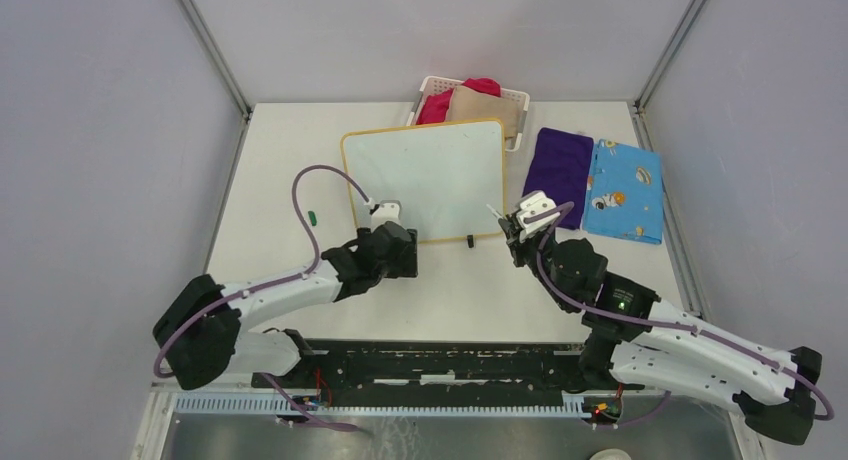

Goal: Write a sentence on the whiteboard

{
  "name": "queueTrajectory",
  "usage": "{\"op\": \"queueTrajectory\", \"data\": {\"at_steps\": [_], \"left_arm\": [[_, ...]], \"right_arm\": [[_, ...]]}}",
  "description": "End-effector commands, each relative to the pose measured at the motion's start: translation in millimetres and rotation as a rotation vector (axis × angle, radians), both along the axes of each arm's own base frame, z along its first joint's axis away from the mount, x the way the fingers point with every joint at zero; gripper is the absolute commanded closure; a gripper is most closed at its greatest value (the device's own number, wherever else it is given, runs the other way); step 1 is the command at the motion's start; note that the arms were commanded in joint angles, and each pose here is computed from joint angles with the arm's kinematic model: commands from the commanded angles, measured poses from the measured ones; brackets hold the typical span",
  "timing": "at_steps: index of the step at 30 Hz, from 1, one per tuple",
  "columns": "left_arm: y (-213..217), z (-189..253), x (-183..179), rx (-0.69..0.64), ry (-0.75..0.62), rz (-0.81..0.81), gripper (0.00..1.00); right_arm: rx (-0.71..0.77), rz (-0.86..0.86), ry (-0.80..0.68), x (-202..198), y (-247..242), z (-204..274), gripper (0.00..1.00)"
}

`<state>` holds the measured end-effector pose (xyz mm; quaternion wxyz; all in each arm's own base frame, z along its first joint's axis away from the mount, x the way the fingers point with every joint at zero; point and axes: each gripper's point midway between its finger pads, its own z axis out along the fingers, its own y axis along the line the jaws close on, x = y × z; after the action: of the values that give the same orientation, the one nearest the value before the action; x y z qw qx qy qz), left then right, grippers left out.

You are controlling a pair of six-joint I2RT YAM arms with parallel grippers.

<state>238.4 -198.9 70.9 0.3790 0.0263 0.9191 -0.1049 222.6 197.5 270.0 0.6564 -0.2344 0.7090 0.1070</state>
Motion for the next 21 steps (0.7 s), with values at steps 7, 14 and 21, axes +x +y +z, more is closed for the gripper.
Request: {"op": "queueTrajectory", "data": {"at_steps": [7, 14, 21], "left_arm": [[-26, -6, 36, -0.006, -0.113, 0.224, 0.28], [-39, -22, 49, 0.034, -0.113, 0.209, 0.36], [-47, -31, 56, 0.037, -0.120, 0.212, 0.52]], "right_arm": [[0.032, -0.073, -0.044, 0, -22, 24, 1.00], [0.043, -0.083, -0.055, -1, -28, 30, 1.00], [0.045, -0.083, -0.054, -2, -30, 28, 1.00]]}}
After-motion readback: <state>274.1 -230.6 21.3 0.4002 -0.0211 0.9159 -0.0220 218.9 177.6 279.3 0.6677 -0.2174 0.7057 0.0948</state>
